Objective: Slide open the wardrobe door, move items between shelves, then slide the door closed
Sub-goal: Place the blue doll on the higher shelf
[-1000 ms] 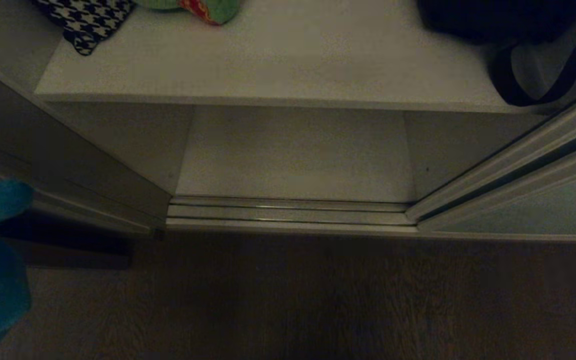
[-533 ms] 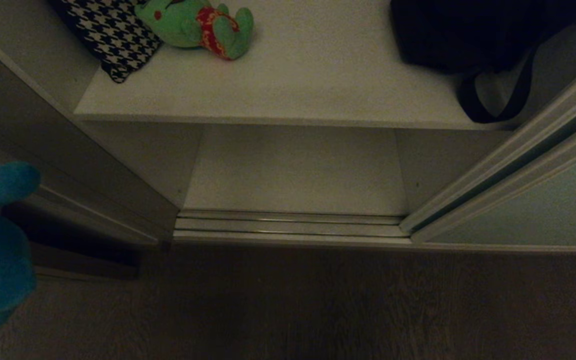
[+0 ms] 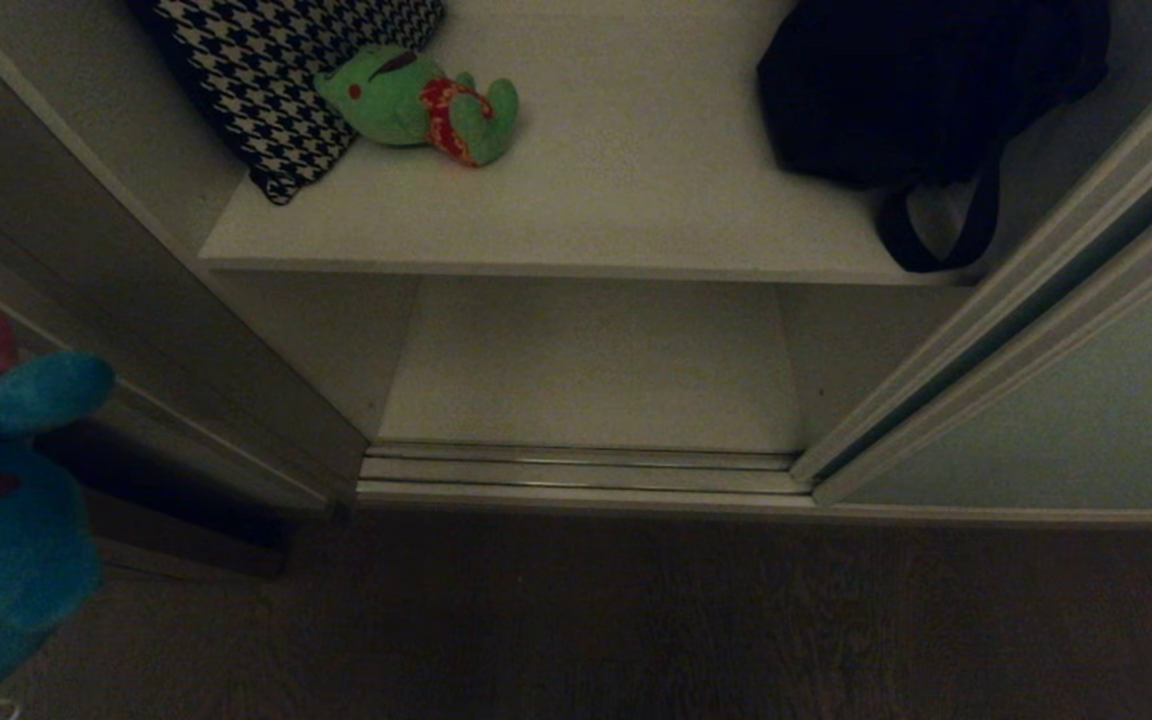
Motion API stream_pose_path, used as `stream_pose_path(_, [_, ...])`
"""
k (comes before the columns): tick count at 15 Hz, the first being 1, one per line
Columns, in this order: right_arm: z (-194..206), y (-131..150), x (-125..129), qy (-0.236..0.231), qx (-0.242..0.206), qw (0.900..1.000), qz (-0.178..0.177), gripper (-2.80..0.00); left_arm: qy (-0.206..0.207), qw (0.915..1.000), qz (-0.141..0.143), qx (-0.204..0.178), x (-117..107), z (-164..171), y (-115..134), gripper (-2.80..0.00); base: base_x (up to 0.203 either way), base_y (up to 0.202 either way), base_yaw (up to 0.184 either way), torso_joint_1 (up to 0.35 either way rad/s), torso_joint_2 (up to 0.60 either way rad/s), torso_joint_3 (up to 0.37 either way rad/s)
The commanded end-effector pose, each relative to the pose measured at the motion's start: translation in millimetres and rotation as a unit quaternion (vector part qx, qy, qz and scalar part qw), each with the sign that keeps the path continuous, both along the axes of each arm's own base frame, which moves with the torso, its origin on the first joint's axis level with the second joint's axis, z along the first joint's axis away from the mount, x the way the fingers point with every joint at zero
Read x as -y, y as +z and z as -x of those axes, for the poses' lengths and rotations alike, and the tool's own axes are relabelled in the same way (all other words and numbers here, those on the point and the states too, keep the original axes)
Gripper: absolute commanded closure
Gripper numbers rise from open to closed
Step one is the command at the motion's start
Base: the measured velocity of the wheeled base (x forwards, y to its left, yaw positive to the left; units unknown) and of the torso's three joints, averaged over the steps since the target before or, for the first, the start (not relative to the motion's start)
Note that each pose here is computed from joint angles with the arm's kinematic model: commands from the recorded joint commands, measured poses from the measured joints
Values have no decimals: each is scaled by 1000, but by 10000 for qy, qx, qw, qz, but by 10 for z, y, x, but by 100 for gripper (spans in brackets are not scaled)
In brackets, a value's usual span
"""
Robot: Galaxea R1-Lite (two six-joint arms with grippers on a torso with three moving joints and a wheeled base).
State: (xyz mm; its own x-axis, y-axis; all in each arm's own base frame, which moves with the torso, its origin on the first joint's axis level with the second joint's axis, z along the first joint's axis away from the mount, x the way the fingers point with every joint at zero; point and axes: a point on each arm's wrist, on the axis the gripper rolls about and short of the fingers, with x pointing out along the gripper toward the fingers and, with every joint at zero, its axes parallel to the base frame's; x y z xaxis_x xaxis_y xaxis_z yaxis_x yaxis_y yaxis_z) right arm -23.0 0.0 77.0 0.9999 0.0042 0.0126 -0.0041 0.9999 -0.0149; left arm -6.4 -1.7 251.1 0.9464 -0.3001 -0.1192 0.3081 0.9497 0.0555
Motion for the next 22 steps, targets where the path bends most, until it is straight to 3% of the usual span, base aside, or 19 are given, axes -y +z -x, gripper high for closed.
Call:
stream_pose_path(1, [1,0,0,2,6,10000,2,0,62,9999,-28,-107,12,-79,27,0,0,0,0,0,0,0])
stream_pose_path(5, [1,0,0,2,6,10000,2,0,153,9999,23,-24,37,-237,323,0,0,0,0,0,0,0])
stream_pose_path(8, [1,0,0,2,6,10000,2,0,-31,10000,56,34,97,-512,682,0,0,0,0,0,0,0])
stream_pose_path(12, [1,0,0,2,6,10000,2,0,-408,9991,20,-150,276,-1168,982,0,0,0,0,0,0,0])
stream_pose_path(16, [1,0,0,2,6,10000,2,0,-730,9972,100,101,576,-1883,1272,0,0,0,0,0,0,0])
stream_pose_path(20, [1,0,0,2,6,10000,2,0,-994,9950,91,-102,961,-2552,1228,0,0,0,0,0,0,0])
stream_pose_path(22, [1,0,0,2,6,10000,2,0,-1079,9936,230,-233,1185,-2872,1146,0,0,0,0,0,0,0])
